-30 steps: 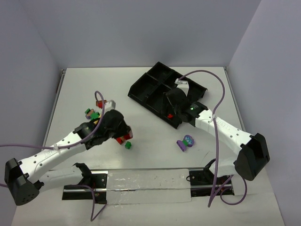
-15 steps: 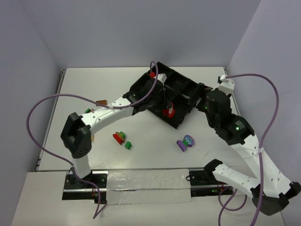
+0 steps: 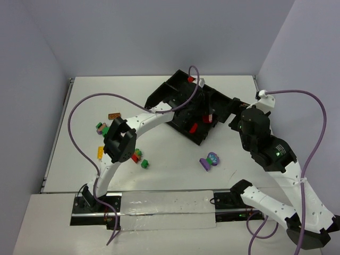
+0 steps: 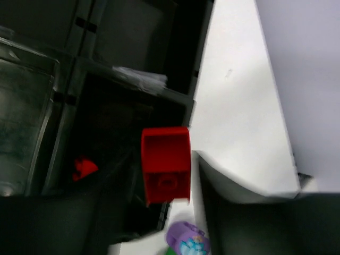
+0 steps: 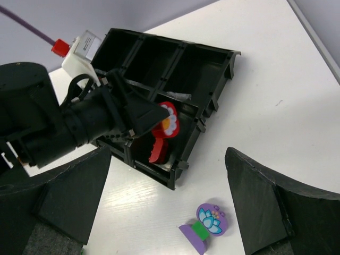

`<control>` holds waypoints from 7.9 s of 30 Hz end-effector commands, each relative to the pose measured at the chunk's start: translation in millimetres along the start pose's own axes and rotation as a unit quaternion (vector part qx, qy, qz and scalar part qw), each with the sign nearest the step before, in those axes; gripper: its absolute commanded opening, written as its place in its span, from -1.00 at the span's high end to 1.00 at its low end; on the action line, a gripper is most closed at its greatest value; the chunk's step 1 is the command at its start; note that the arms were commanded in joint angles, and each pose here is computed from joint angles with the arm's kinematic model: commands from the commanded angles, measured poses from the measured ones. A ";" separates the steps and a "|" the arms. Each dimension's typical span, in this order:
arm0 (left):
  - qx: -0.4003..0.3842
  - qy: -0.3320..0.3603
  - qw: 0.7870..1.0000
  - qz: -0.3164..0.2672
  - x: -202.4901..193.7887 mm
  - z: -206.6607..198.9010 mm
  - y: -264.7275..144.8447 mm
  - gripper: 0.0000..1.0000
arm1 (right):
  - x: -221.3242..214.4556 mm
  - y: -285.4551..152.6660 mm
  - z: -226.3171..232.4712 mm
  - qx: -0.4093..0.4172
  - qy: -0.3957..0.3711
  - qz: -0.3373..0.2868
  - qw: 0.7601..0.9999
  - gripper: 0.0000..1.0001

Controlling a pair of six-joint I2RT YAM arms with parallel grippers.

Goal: Sort the legos into containers by color

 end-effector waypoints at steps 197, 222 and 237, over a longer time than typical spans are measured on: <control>0.344 -0.352 0.863 -0.114 -157.0 196.7 -229.2 -0.93 | -137.8 40.8 40.7 0.091 -0.119 0.236 0.960 -0.88; 0.410 -0.360 0.835 -0.071 -159.8 206.3 -190.7 -0.57 | -138.2 37.6 39.5 0.096 -0.111 0.238 0.960 -0.88; 0.257 -0.225 0.928 -0.150 -77.0 156.8 -229.4 0.44 | -137.7 35.6 61.9 0.183 -0.079 0.244 0.949 -0.88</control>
Point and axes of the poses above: each gripper's point midway between its finger pads, its own y axis out along the fingers, its own z axis along the line the jaws close on, x = y × z, the point moved 9 cm from there along -y, back along the fingers, and after that the axes turned 3 degrees about y, right-handed, at the moved point
